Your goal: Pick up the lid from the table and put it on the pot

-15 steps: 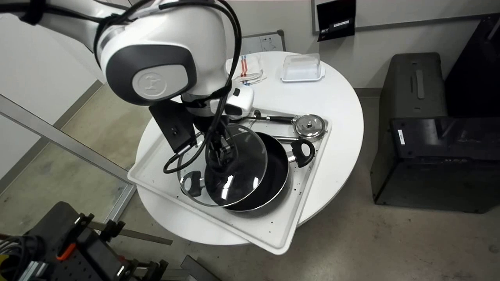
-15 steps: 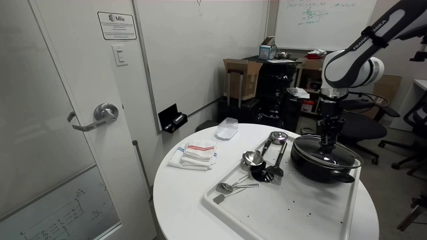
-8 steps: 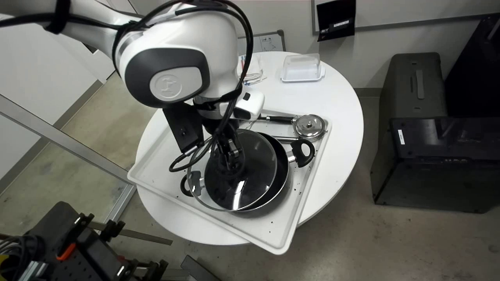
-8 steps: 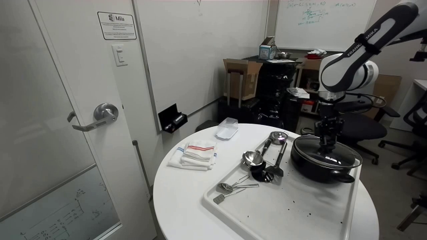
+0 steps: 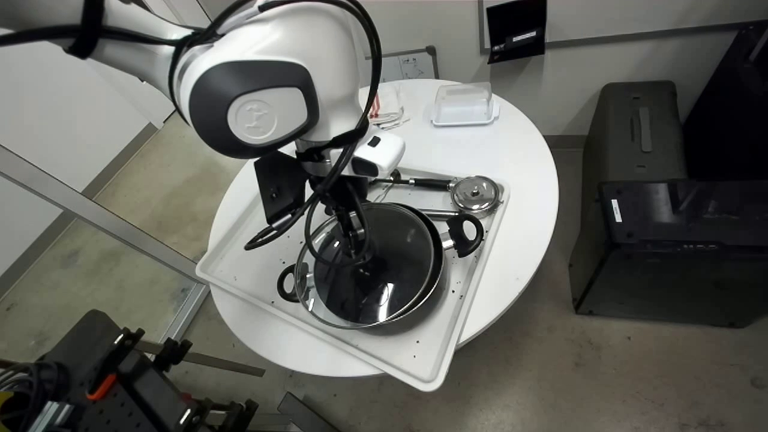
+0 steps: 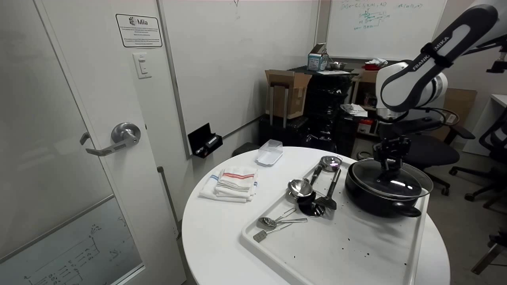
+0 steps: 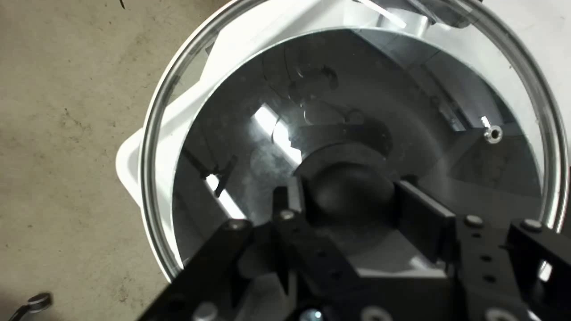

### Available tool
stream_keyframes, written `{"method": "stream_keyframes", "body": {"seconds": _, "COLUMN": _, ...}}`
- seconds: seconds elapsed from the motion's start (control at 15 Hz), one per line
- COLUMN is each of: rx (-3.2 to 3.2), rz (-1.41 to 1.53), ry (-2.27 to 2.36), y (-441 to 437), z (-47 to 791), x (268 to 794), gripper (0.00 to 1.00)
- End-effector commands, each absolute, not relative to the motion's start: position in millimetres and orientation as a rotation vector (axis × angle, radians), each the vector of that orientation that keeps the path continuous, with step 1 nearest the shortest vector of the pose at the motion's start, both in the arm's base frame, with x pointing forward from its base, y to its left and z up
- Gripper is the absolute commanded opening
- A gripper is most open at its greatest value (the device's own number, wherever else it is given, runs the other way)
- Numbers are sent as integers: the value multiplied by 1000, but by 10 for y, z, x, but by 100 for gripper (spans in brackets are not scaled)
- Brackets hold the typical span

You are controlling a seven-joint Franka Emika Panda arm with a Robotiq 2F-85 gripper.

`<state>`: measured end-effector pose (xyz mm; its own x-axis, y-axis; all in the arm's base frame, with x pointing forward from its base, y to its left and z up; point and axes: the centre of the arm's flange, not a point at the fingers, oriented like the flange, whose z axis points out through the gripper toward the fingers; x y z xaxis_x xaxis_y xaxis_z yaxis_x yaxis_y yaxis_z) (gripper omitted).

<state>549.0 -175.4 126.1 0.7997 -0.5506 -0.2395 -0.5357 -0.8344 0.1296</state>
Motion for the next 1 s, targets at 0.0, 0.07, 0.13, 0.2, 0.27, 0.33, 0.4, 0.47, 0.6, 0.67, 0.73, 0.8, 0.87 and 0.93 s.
{"method": "stream_keyframes", "body": {"seconds": 0.0, "rx": 2875, "rz": -402, "ry": -918, "y": -1762, "z": 1307, "x": 5538, "gripper": 26}}
{"method": "stream_keyframes", "body": {"seconds": 0.07, "rx": 2870, "rz": -401, "ry": -925, "y": -1767, "z": 1299, "x": 5534, "gripper": 26}}
{"method": "stream_keyframes", "body": {"seconds": 0.13, "rx": 2866, "rz": -394, "ry": -932, "y": -1771, "z": 1285, "x": 5532, "gripper": 26}}
{"method": "stream_keyframes", "body": {"seconds": 0.2, "rx": 2861, "rz": -390, "ry": -938, "y": -1773, "z": 1271, "x": 5533, "gripper": 26}}
{"method": "stream_keyframes", "body": {"seconds": 0.27, "rx": 2857, "rz": -381, "ry": -941, "y": -1774, "z": 1254, "x": 5538, "gripper": 26}}
{"method": "stream_keyframes", "body": {"seconds": 0.33, "rx": 2852, "rz": -373, "ry": -950, "y": -1778, "z": 1234, "x": 5546, "gripper": 26}}
{"method": "stream_keyframes", "body": {"seconds": 0.4, "rx": 2851, "rz": -364, "ry": -952, "y": -1780, "z": 1218, "x": 5555, "gripper": 26}}
{"method": "stream_keyframes", "body": {"seconds": 0.47, "rx": 2848, "rz": -354, "ry": -957, "y": -1782, "z": 1205, "x": 5565, "gripper": 26}}
{"method": "stream_keyframes", "body": {"seconds": 0.6, "rx": 2846, "rz": -335, "ry": -958, "y": -1784, "z": 1187, "x": 5587, "gripper": 26}}
{"method": "stream_keyframes", "body": {"seconds": 0.67, "rx": 2845, "rz": -328, "ry": -960, "y": -1785, "z": 1184, "x": 5597, "gripper": 26}}
{"method": "stream_keyframes", "body": {"seconds": 0.73, "rx": 2845, "rz": -322, "ry": -960, "y": -1789, "z": 1181, "x": 5611, "gripper": 26}}
{"method": "stream_keyframes", "body": {"seconds": 0.8, "rx": 2844, "rz": -319, "ry": -960, "y": -1792, "z": 1176, "x": 5624, "gripper": 26}}
{"method": "stream_keyframes", "body": {"seconds": 0.87, "rx": 2845, "rz": -316, "ry": -961, "y": -1796, "z": 1172, "x": 5637, "gripper": 26}}
{"method": "stream_keyframes", "body": {"seconds": 0.93, "rx": 2845, "rz": -313, "ry": -960, "y": -1799, "z": 1167, "x": 5647, "gripper": 26}}
